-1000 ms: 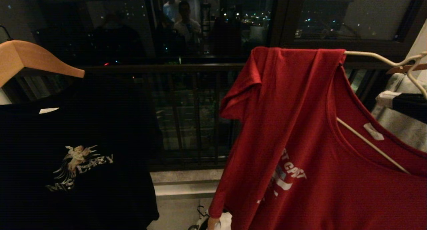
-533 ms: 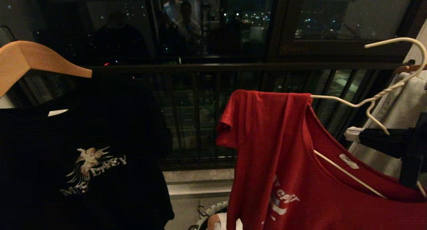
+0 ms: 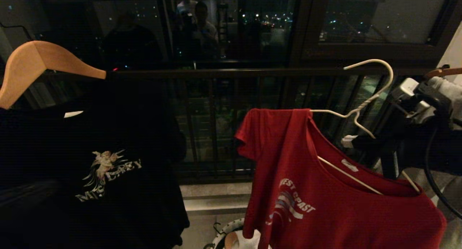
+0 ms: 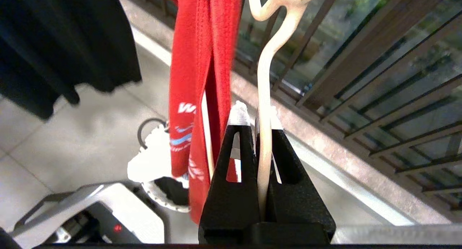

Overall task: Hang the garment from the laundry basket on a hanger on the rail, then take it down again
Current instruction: Take the clothes off the clothes rack

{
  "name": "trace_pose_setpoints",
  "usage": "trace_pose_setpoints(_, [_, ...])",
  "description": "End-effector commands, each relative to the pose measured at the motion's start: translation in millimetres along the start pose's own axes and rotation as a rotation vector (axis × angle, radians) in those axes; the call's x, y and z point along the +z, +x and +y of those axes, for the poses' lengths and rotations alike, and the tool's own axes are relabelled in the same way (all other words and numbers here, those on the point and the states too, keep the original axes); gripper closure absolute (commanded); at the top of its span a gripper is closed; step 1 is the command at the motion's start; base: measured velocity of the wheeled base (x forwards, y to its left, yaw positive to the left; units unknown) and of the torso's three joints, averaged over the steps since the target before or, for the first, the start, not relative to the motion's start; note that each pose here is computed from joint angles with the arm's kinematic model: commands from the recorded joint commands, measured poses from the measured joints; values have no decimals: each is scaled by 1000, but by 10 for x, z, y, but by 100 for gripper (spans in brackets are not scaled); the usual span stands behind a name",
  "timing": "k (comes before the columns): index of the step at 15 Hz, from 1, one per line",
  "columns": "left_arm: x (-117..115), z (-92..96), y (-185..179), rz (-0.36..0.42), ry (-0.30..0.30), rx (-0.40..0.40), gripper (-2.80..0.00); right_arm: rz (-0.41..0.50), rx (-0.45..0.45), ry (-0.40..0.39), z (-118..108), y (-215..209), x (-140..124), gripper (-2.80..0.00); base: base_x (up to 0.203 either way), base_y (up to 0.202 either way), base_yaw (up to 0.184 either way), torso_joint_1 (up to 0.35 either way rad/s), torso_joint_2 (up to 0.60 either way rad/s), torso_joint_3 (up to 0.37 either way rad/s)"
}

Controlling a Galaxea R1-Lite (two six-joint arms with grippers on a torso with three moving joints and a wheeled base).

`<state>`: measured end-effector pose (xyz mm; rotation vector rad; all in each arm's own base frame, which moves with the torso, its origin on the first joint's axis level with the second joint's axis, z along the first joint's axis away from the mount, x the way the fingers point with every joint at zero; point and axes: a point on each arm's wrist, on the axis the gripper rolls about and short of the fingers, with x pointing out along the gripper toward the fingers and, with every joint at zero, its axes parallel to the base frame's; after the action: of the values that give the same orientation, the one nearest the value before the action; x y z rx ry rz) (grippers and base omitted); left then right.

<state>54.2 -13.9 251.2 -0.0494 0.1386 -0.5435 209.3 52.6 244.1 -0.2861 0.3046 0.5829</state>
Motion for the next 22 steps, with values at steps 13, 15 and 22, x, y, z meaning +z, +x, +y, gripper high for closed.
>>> trace_pose_setpoints(13, [144, 326, 1807, 240, -81, -258, 0, 42, 83, 0, -160, 940, -82, 0, 0, 0, 0, 0, 0, 0])
trace_pose_setpoints(15, [120, 319, 1835, 251, -83, -263, 0, 44, 89, 3, -158, 949, -90, 0, 0, 0, 0, 0, 0, 0])
trace_pose_setpoints(22, [40, 313, 2340, 253, -294, -282, 0, 109, 155, 7, -14, 1213, -239, 0, 0, 0, 0, 0, 0, 0])
